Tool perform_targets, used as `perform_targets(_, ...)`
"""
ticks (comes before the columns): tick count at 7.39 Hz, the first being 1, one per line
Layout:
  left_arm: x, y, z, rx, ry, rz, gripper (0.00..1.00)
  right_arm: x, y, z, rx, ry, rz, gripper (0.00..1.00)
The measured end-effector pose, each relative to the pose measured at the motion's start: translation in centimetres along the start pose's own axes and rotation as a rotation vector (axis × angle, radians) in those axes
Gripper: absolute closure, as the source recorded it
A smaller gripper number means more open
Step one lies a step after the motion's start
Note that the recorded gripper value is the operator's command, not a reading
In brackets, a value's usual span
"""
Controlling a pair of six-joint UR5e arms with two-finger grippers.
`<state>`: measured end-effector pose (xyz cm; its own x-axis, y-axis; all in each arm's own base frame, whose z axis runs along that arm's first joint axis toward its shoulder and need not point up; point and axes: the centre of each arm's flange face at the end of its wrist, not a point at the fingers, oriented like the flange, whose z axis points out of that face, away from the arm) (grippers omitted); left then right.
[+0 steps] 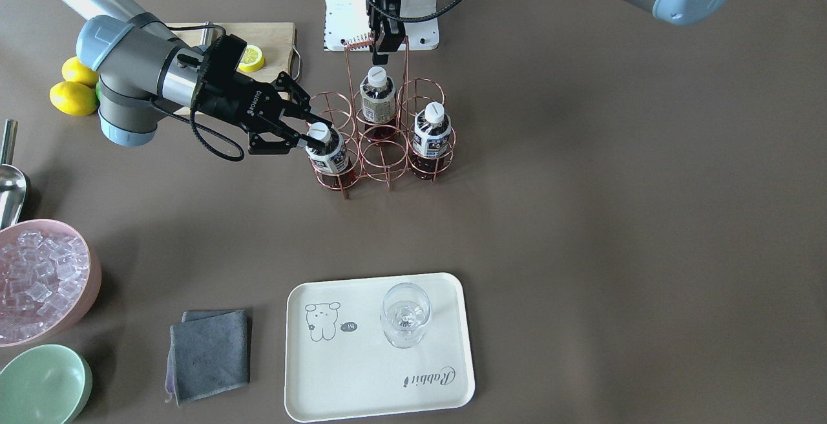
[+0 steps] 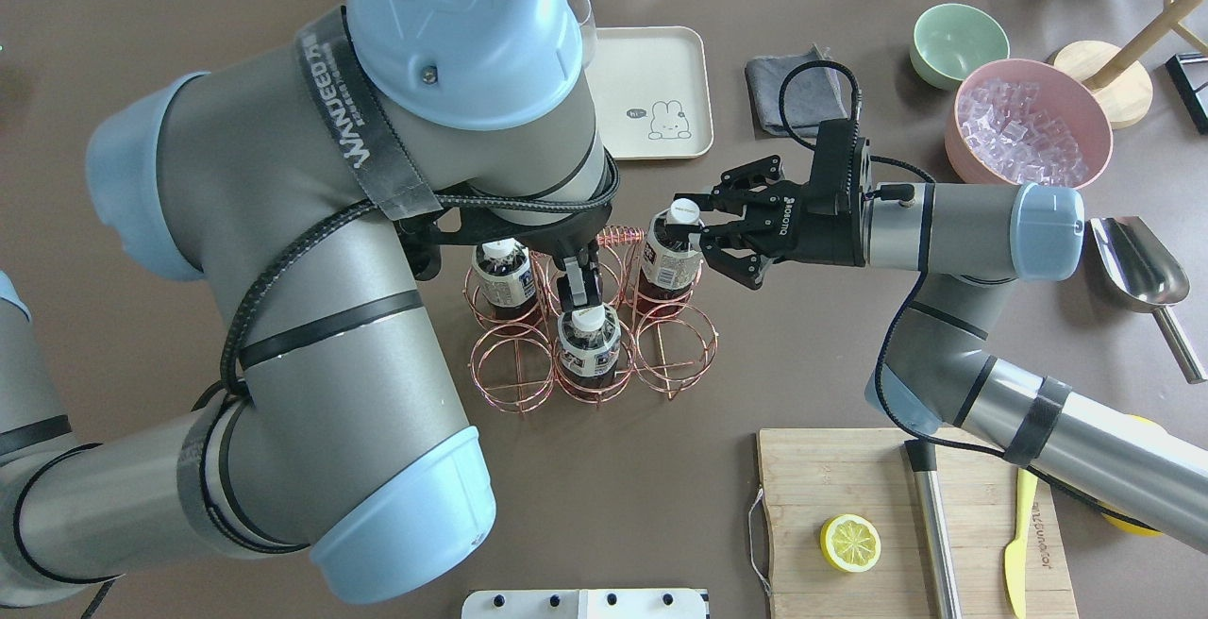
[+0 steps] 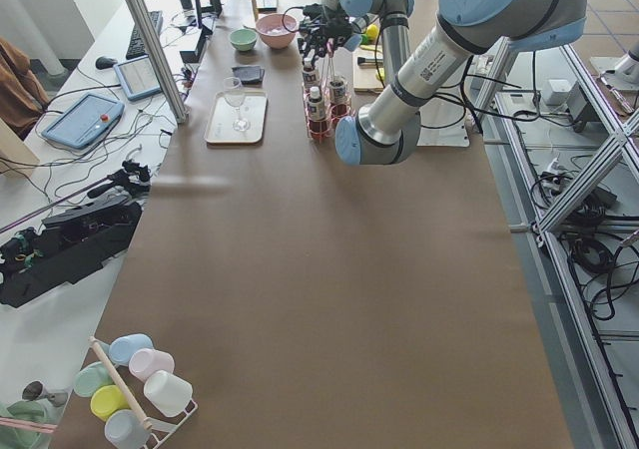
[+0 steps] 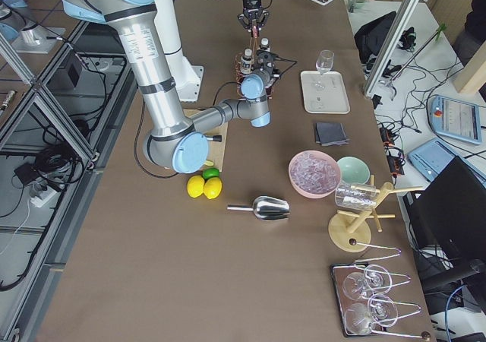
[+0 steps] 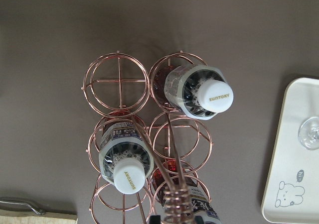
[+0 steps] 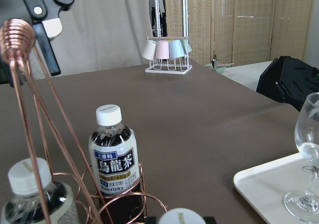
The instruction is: Take tea from basket to plate
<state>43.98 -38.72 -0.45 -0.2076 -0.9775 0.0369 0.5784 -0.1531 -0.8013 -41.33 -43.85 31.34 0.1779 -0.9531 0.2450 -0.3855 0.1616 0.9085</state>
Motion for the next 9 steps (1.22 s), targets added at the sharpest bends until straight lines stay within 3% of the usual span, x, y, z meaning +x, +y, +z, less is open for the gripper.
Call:
perform_targets(5,0.5,-1.1,-0.2,0.007,0.009,-0.006,1.0,-0.8,-2.6,-0.1,0.037,-0.014,0.05,1.0)
perform_targets(9,0.6,-1.1,-0.2,0.006,0.01,-0.006,1.0,-0.9,-7.9,-1.3,0.02,0.001,0.069,1.0)
